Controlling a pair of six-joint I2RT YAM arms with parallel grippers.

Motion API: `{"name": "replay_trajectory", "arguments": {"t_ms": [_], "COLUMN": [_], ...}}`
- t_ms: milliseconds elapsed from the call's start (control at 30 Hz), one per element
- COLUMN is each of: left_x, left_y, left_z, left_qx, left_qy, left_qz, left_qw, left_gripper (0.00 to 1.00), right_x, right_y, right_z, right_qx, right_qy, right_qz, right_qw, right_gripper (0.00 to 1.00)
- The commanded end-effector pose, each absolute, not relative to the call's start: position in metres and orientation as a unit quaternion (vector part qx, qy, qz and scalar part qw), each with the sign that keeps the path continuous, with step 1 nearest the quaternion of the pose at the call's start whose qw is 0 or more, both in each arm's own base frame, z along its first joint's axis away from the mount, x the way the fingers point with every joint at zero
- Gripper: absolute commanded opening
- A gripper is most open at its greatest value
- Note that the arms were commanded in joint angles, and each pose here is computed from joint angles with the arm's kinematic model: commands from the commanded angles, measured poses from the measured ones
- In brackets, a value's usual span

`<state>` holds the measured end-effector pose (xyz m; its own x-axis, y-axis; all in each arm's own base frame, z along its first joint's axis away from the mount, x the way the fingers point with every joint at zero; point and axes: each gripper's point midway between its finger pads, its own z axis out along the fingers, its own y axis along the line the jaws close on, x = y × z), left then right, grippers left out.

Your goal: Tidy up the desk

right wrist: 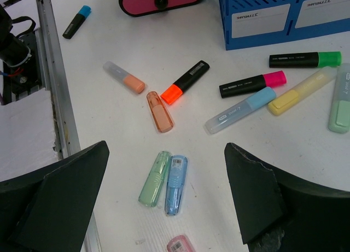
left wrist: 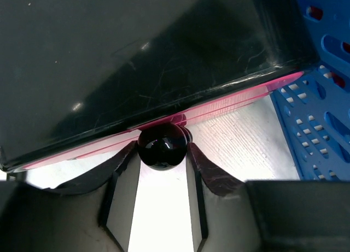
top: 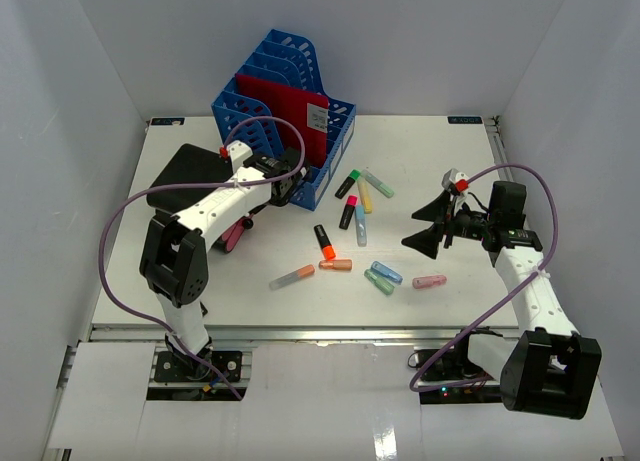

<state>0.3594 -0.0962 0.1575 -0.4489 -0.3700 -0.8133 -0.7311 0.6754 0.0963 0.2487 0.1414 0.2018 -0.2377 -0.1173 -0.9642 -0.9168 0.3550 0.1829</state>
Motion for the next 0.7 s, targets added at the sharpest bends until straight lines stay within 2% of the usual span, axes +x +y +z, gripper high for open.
{"name": "replay_trajectory", "arguments": {"t_ms": [0, 67, 133, 400, 667], "left_x": [0.361, 0.360, 0.358, 0.352, 0.334], "left_y": [-0.093, -0.097, -0.103, -0.153, -0.190], "left_z": [0.169, 0.168, 0.167, 0.174, 0.169], "left_qx": [-0.350, -0.352, -0.349, -0.329, -0.313], "left_qy": [0.811, 0.816, 0.822, 0.844, 0.856], "left_qz": [0.216, 0.204, 0.190, 0.112, 0.087], "left_qw": [0.417, 0.411, 0.408, 0.408, 0.403], "left_gripper": [0.37, 0.27, 0.24, 0.23, 0.24], "right_x": [0.246, 0.247, 0.247, 0.246, 0.245], "right_y": [0.141, 0.140, 0.140, 0.140, 0.140], "right_z": [0.211, 0.211, 0.211, 0.213, 0.214], "right_qx": [-0.397, -0.396, -0.396, -0.397, -0.398], "right_qy": [0.651, 0.651, 0.651, 0.649, 0.647], "right_qz": [0.416, 0.415, 0.415, 0.414, 0.414], "right_qw": [0.496, 0.497, 0.497, 0.499, 0.501], "right_gripper": [0.93, 0.93, 0.93, 0.93, 0.93]}}
